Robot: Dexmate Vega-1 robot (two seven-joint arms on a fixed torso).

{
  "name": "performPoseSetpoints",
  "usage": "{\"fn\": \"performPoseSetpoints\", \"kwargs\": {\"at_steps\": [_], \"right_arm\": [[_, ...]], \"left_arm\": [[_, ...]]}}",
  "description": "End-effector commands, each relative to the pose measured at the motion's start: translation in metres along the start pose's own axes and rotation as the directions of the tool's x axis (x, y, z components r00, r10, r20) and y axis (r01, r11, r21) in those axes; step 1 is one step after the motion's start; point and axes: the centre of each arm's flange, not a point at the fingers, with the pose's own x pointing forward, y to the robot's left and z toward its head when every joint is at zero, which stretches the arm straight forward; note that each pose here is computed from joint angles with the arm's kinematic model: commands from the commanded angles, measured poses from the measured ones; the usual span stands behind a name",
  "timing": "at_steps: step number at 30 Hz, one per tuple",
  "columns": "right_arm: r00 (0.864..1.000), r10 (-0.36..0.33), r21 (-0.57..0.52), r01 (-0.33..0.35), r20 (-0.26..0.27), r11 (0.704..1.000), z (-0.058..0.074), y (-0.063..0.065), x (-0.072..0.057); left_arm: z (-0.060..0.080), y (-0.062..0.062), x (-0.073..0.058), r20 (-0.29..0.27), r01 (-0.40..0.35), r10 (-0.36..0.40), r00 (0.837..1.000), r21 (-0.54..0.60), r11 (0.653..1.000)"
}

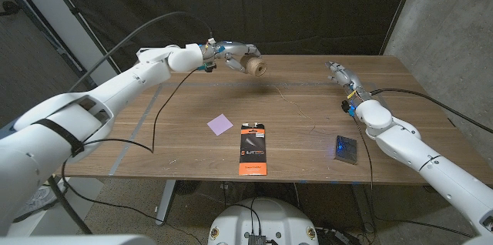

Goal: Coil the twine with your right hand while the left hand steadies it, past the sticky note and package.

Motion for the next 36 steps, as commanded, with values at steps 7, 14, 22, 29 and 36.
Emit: {"fn": "performPoseSetpoints", "kwargs": {"at_steps": [7, 14, 22, 29, 36], "right_arm": [[1.000, 0.011, -0.058, -0.012, -0.026, 0.998, 0.002, 0.004, 0.006], [0.999, 0.032, -0.055, -0.034, -0.024, 0.998, 0.003, 0.005, 0.010], [0.998, 0.047, -0.073, -0.049, -0.032, 0.996, 0.005, 0.007, 0.013], [0.997, 0.067, -0.091, -0.070, -0.032, 0.993, 0.007, 0.011, 0.016], [0.997, 0.071, -0.104, -0.074, -0.031, 0.992, 0.006, 0.016, 0.019]], "left_arm": [[0.003, 0.001, 0.011, -0.008, -0.038, 0.038, 0.999, -0.078, 0.996], [0.004, 0.003, 0.015, -0.003, -0.037, 0.037, 0.999, -0.099, 0.994], [0.006, 0.005, 0.018, -0.001, -0.039, 0.039, 0.999, -0.118, 0.992], [0.007, 0.005, 0.022, 0.002, -0.043, 0.044, 0.999, -0.136, 0.990], [0.007, 0.006, 0.025, 0.003, -0.048, 0.050, 0.999, -0.162, 0.986]]}}
